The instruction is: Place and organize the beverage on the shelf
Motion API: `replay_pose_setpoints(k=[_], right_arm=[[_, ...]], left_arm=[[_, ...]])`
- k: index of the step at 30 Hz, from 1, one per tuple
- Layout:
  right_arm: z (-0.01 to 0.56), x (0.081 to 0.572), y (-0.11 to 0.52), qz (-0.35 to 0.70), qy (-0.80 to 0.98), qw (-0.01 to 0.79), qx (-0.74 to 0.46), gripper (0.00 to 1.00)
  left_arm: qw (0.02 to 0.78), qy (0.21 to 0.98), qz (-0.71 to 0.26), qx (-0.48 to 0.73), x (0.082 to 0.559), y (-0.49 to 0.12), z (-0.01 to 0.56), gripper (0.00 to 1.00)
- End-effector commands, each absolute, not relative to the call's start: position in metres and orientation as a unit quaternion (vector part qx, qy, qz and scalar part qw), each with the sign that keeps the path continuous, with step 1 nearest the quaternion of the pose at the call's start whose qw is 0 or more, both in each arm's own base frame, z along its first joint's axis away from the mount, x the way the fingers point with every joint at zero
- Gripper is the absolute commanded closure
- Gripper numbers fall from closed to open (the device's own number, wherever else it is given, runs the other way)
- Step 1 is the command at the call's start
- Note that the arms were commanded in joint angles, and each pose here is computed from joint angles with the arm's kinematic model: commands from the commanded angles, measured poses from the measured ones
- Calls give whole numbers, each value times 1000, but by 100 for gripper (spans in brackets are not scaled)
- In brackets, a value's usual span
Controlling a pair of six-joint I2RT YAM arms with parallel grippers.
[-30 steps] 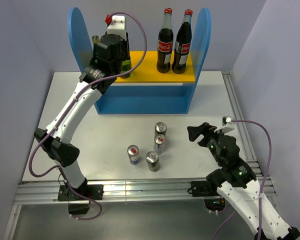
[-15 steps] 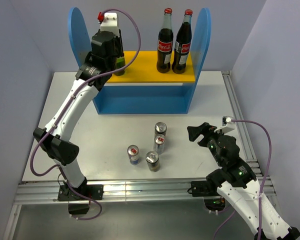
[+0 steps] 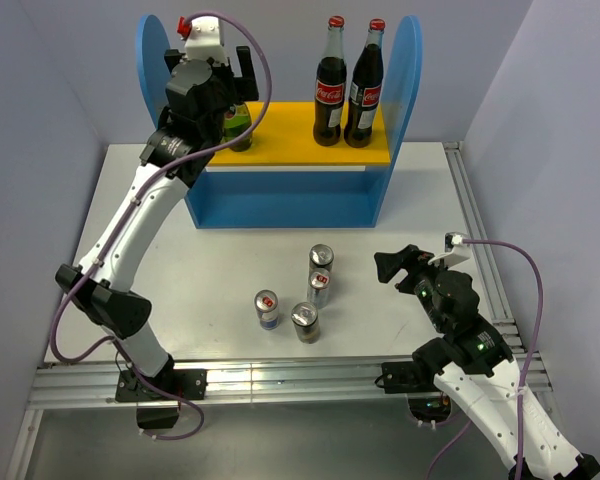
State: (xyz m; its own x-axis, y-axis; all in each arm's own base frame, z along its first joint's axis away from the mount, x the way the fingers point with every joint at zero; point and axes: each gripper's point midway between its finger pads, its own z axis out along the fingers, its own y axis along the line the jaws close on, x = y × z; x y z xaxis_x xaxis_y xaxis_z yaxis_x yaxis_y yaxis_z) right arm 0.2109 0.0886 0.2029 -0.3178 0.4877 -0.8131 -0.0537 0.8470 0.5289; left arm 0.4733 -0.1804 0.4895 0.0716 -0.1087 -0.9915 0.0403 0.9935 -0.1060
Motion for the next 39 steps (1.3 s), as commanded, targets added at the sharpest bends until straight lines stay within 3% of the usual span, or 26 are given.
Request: replay_pose_setpoints(k=[1, 7, 12, 21, 25, 30, 39], right_arm=[[213, 213, 90, 248, 763, 582, 136, 8], [213, 213, 90, 248, 762, 582, 135, 8], [214, 212, 90, 250, 761, 582, 136, 8], [215, 212, 93, 254, 762, 582, 130, 8], [218, 213, 91, 251, 759, 586, 131, 8], [218, 213, 90, 251, 758, 587, 135, 8], [216, 211, 92, 255, 761, 582, 132, 8]], left_arm=[[758, 646, -83, -35, 451, -173, 528, 1], [747, 660, -78, -18, 418, -183, 523, 1], [729, 680, -67, -32, 350, -184, 501, 1], [584, 801, -130, -7, 217, -198, 306, 1], [530, 841, -104, 11, 194, -190, 227, 1], [492, 856, -158, 8, 173, -209, 178, 1], [490, 838, -239, 20, 157, -242, 179, 1]])
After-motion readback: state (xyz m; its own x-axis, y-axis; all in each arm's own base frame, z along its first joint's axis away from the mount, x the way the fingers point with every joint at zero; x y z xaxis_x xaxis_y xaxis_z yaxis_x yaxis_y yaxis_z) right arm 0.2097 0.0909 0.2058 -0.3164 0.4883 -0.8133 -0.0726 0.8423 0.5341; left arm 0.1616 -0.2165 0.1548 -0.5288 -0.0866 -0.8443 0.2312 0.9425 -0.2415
